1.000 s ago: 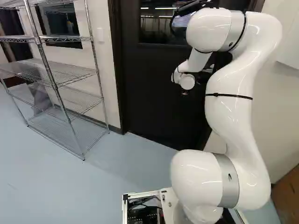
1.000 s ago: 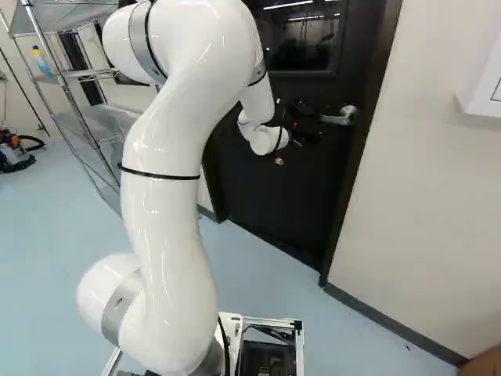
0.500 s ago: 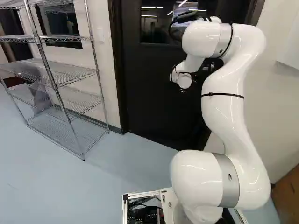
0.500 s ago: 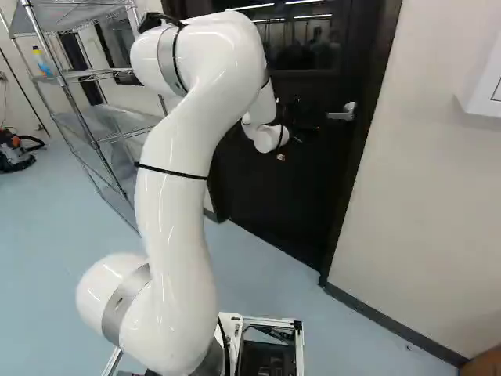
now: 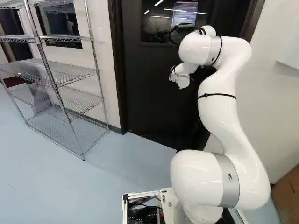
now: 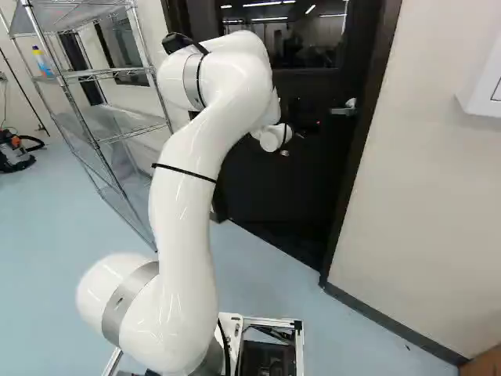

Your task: Open the door and move inside

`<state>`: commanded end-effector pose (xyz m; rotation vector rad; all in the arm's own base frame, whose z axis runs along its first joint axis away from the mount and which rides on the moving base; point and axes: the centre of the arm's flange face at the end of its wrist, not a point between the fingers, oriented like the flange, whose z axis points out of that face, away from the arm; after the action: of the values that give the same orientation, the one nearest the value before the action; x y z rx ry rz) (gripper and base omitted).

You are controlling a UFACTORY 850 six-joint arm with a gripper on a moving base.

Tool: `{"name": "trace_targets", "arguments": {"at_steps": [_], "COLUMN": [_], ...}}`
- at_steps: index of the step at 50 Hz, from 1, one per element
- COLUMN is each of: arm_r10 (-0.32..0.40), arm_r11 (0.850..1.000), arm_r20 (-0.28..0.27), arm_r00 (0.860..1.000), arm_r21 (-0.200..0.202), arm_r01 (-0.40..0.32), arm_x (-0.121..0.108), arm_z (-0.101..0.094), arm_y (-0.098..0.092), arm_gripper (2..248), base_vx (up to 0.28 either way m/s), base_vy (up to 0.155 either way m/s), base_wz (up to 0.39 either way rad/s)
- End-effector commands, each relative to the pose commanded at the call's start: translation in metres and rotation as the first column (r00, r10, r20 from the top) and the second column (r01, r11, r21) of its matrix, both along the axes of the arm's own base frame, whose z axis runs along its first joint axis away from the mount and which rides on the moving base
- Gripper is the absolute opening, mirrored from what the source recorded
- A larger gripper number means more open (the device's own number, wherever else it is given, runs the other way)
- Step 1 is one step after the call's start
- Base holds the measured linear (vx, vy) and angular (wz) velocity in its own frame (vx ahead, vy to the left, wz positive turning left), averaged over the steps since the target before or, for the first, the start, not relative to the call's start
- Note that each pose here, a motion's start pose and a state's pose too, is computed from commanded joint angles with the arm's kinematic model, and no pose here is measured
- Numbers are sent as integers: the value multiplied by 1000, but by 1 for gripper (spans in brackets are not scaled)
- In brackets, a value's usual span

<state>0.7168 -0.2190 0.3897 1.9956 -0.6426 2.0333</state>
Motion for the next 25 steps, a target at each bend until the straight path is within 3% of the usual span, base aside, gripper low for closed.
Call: {"name": "trace_targets", "arguments": {"at_steps": [13, 25], "arm_r10": [2, -3], "arm_r11": [1000, 1000], "arm_r20": [14, 3], "arm_r00": [1000, 1000], "arm_r21": [-6, -3], "arm_r01": [-2, 3], "arm_x": [13, 2], "arm_z": [-3, -1], "arm_y": [-3, -4], "arm_gripper": [247, 247], "base_vx": [0, 0], "base_vy": [0, 0], "base_wz": [0, 0]}}
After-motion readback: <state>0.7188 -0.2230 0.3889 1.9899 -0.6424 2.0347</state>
